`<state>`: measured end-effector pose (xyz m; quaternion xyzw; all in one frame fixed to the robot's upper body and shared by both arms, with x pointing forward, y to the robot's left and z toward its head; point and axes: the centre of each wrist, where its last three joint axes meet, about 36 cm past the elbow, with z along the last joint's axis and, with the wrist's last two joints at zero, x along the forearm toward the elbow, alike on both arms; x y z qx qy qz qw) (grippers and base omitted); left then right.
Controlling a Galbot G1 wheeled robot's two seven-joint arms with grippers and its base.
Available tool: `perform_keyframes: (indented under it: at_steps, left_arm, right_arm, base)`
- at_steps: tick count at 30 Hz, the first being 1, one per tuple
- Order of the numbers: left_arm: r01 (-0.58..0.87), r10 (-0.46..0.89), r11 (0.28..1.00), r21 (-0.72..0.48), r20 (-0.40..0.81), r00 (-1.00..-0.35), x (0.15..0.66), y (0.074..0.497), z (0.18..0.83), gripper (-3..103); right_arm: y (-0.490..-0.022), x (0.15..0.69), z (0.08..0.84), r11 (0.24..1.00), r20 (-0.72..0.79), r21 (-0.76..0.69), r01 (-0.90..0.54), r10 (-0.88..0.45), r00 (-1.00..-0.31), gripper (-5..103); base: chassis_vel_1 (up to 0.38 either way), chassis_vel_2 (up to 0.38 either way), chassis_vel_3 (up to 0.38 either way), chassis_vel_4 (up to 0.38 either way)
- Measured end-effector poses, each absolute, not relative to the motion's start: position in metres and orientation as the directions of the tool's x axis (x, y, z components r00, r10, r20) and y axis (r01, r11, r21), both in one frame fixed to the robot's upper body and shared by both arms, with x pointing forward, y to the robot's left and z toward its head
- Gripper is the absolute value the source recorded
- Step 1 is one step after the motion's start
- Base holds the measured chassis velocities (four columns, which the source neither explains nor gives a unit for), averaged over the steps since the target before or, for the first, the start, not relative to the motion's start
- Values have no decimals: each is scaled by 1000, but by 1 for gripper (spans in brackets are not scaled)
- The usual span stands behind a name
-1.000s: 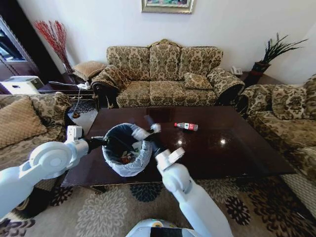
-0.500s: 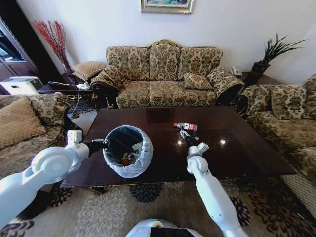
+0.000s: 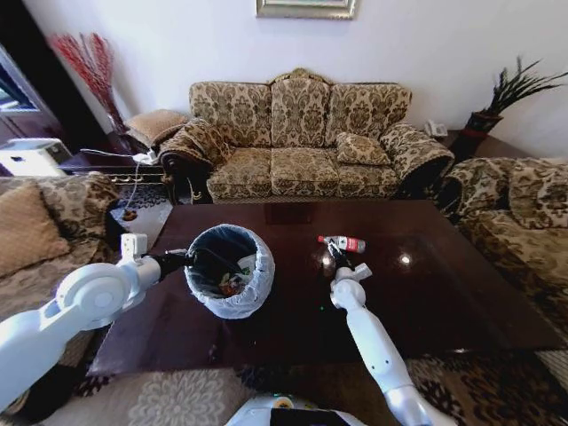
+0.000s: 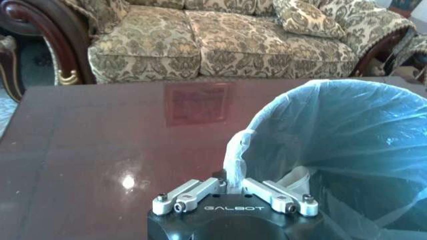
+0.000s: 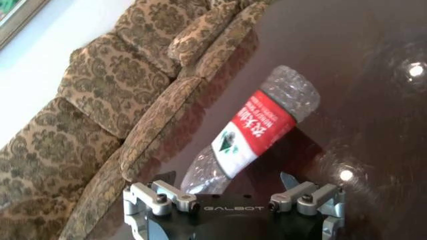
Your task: Move to the front of the table and place the trash on the table into the trash bin.
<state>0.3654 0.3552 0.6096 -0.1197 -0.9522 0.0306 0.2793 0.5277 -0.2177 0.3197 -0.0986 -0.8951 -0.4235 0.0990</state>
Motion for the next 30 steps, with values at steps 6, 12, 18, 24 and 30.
perform_keyframes:
  at_steps: [6, 12, 18, 24, 30]
  left_arm:
    - [216, 252, 968, -130, 516, -819, 365, 354, 611, 0]
    - [221, 260, 966, -136, 510, -820, 364, 352, 611, 0]
    - [221, 264, 965, -143, 504, -822, 363, 352, 611, 0]
    - [221, 268, 963, -153, 501, -823, 362, 352, 610, 0]
    - [217, 265, 964, -155, 498, -825, 363, 354, 610, 0]
  right_arm:
    - [-233, 550, 316, 573, 243, 779, 254, 97, -965, 100]
    - [-238, 569, 317, 552, 228, 799, 237, 87, -970, 98]
    - [-241, 585, 318, 513, 241, 824, 242, 70, -968, 77]
    - [-244, 594, 320, 468, 253, 848, 248, 53, -966, 54]
    - [-247, 594, 320, 449, 262, 855, 258, 54, -964, 33]
  base:
    - [11, -7, -8, 5]
    - [44, -17, -29, 41]
    - [0, 0, 0, 0]
    - [0, 0, 0, 0]
    - [0, 0, 0, 0]
